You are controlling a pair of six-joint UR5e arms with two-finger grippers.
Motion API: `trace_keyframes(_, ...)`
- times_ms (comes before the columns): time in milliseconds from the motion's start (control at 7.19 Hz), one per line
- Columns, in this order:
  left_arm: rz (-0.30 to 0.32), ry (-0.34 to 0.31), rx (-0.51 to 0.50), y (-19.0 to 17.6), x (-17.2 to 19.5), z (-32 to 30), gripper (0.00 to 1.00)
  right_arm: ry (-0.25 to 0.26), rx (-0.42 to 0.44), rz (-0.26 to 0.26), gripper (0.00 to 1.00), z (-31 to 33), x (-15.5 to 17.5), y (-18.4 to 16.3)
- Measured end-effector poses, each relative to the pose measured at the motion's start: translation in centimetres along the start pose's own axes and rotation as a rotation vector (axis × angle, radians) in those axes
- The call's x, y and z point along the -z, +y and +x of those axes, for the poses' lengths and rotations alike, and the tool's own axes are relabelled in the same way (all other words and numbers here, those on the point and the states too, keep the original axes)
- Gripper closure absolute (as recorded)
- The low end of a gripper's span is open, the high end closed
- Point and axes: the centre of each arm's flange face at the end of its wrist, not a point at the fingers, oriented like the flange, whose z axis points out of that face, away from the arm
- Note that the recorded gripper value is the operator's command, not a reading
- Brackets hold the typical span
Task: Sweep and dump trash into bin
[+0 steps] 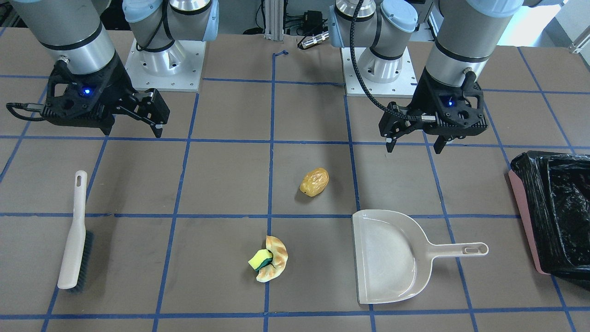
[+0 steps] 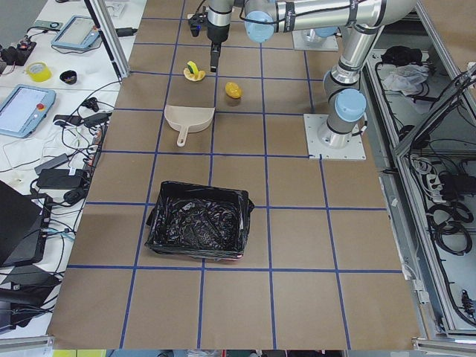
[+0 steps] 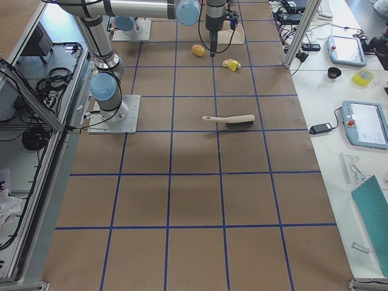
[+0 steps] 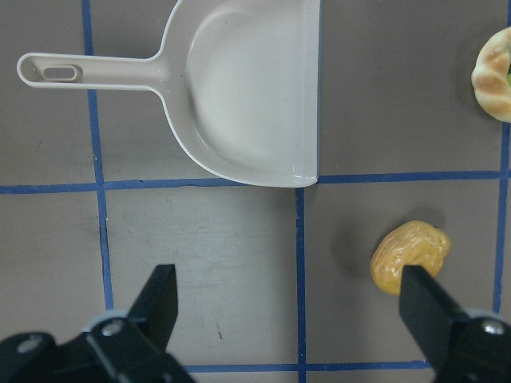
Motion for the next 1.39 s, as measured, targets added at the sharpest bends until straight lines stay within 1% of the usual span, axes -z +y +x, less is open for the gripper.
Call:
trace_keyframes(139,-0.008,-0.055,0.005,-0.1,-0.2,-0.9,0.00,-0.003,0.000,-0.001,0.00,0.0,0.0,0.0)
trace_keyframes(417,-0.049,-0.214,0.012,-0.4,-1.3,-3.1,0.00,-0.002,0.000,0.000,0.00,0.0,0.0,0.0)
trace_keyframes(556,-0.062,-0.269,0.021,-0.5,-1.7,-3.8,0.00,-0.001,0.000,-0.001,0.00,0.0,-0.1,0.0)
trace_keyframes(695,-0.069,-0.295,0.048,-0.8,-2.1,-4.4,0.00,-0.002,0.000,-0.002,0.00,0.0,-0.1,0.0)
trace_keyframes(973,-0.081,-0.306,0.165,-1.5,-3.3,-6.9,0.00,0.004,0.012,-0.005,0.00,0.1,-0.2,-0.1)
trace_keyframes(1112,-0.088,-0.308,0.261,-1.9,-4.0,-9.0,0.00,0.006,0.028,-0.006,0.00,0.4,-0.4,-0.3)
trace_keyframes(1390,-0.105,-0.308,0.494,-2.7,-5.9,-14.0,0.00,0.010,0.087,-0.016,0.00,2.8,-1.1,-1.3)
